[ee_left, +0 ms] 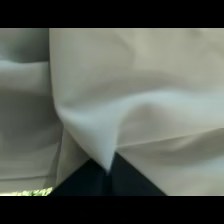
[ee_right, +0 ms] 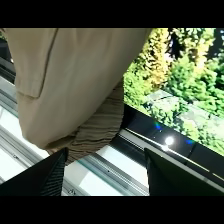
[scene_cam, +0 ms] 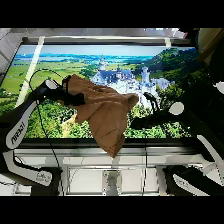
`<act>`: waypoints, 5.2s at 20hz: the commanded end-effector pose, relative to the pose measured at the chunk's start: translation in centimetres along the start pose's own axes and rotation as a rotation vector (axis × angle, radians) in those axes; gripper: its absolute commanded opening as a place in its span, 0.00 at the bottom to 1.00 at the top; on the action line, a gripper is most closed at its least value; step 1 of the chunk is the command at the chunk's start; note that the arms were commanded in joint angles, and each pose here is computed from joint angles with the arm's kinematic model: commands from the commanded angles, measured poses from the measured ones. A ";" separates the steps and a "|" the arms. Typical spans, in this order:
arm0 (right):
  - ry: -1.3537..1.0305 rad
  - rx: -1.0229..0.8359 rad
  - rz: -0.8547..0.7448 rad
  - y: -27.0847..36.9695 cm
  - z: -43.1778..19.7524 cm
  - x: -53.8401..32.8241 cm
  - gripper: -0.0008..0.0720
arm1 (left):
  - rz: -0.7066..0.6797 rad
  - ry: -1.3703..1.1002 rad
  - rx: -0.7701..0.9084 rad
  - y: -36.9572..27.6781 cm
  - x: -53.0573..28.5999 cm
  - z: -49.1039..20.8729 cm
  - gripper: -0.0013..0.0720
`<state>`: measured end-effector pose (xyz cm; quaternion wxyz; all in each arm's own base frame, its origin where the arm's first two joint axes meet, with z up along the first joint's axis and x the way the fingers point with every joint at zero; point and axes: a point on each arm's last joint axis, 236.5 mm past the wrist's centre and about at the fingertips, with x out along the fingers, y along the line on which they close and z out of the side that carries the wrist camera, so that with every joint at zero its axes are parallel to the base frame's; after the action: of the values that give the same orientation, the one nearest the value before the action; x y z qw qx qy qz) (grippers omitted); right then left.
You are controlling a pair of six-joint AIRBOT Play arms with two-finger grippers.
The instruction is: Fold the clothes and pants, and hang the long-sleeved shirts on hangers.
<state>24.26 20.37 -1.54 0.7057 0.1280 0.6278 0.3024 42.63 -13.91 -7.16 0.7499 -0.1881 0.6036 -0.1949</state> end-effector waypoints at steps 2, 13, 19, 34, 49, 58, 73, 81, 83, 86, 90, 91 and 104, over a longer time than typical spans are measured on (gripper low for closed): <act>0.052 -0.030 -0.008 1.2 -1.5 1.5 0.77 | 0.000 -0.125 0.036 -0.7 -4.2 3.3 0.03; 0.136 0.223 0.297 5.3 -3.7 10.3 0.77 | 0.316 -0.070 0.186 5.9 -11.7 1.0 0.03; 0.111 0.213 0.236 5.2 -3.9 13.0 0.77 | 0.322 -0.070 0.189 6.0 -11.7 1.1 0.03; -0.179 -0.176 0.272 12.9 7.1 2.7 0.06 | 0.428 -0.229 0.234 5.2 -20.2 1.7 0.03; -0.243 -0.283 -0.477 -1.1 10.7 -15.9 0.05 | 0.300 -0.114 0.171 1.8 -19.7 -10.6 0.03; -0.390 0.020 -0.604 -12.3 15.2 -18.8 0.05 | 0.090 -0.009 0.161 -3.5 -6.0 -17.4 0.03; -0.276 0.135 -0.719 -14.9 7.9 -25.9 0.76 | 0.324 -0.347 -0.343 9.6 -16.5 -12.2 0.98; -0.233 0.132 -0.431 -11.6 8.2 -20.5 0.76 | 0.056 -0.412 -0.487 9.6 -7.7 -6.0 0.98; -0.232 0.132 -0.432 -11.7 8.2 -20.5 0.76 | 0.052 -0.382 -0.435 9.4 -6.6 -3.4 0.97; -0.232 0.126 -0.435 -11.8 8.3 -20.5 0.76 | 0.080 -0.355 -0.309 9.0 -6.6 0.9 0.96; -0.277 0.108 -0.447 -12.0 9.3 -20.9 0.76 | 0.158 -0.139 -0.084 8.7 -5.3 1.9 0.84; -0.290 0.106 -0.450 -12.1 9.6 -21.0 0.76 | 0.168 -0.063 -0.047 8.6 -4.7 1.3 0.84; -0.294 0.105 -0.453 -12.1 9.7 -21.1 0.76 | 0.158 0.154 0.140 6.0 -1.8 -0.6 0.03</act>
<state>36.22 0.46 10.48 0.8312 0.0634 0.5461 0.0826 42.31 -7.75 -9.11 0.7300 -0.0796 0.6533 -0.1844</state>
